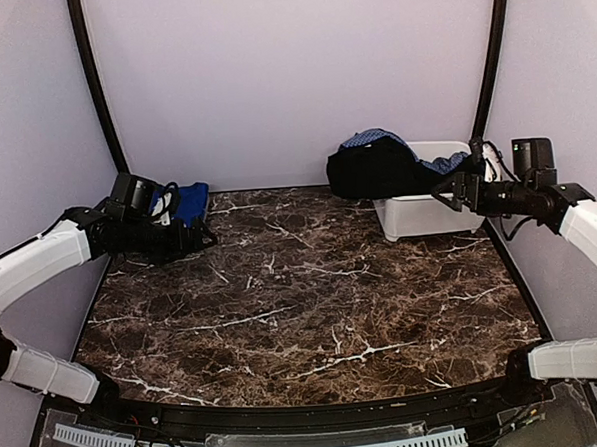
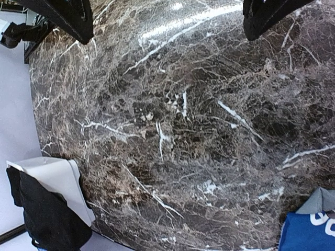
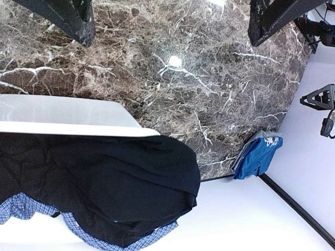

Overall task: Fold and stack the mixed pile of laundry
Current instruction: Pick up the crumpled T-shirt from the bin.

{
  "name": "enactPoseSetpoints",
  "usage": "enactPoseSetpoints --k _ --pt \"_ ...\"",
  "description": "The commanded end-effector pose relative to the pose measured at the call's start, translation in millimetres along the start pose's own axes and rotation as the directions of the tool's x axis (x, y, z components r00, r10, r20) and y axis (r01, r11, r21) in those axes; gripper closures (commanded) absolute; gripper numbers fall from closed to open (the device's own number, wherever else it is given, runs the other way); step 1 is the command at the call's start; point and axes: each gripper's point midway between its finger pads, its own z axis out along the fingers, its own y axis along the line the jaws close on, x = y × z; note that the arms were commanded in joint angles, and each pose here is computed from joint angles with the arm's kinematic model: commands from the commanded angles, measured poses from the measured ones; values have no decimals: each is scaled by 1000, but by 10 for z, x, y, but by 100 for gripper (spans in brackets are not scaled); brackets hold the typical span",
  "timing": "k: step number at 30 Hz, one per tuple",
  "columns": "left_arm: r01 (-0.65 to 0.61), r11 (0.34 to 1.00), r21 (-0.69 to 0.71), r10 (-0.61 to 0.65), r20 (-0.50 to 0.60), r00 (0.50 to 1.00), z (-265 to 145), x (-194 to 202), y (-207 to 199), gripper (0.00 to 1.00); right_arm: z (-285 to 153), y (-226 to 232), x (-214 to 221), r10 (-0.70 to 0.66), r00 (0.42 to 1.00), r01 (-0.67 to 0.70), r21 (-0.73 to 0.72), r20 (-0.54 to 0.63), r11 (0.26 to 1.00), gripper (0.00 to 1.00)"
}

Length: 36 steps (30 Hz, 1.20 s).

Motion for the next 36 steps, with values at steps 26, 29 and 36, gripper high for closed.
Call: enactPoseSetpoints --k 26,29,36 --pt "-51 999 10 49 133 990 -90 -705 -291 1 2150 -319 -897 -283 931 328 188 -230 926 11" --pt "-42 999 7 41 119 992 -56 -680 -266 1 2267 -423 -867 -264 933 318 219 -245 922 30" --pt "-38 999 6 37 122 992 -74 -638 -238 1 2081 -379 -1151 -299 938 338 274 -174 900 73"
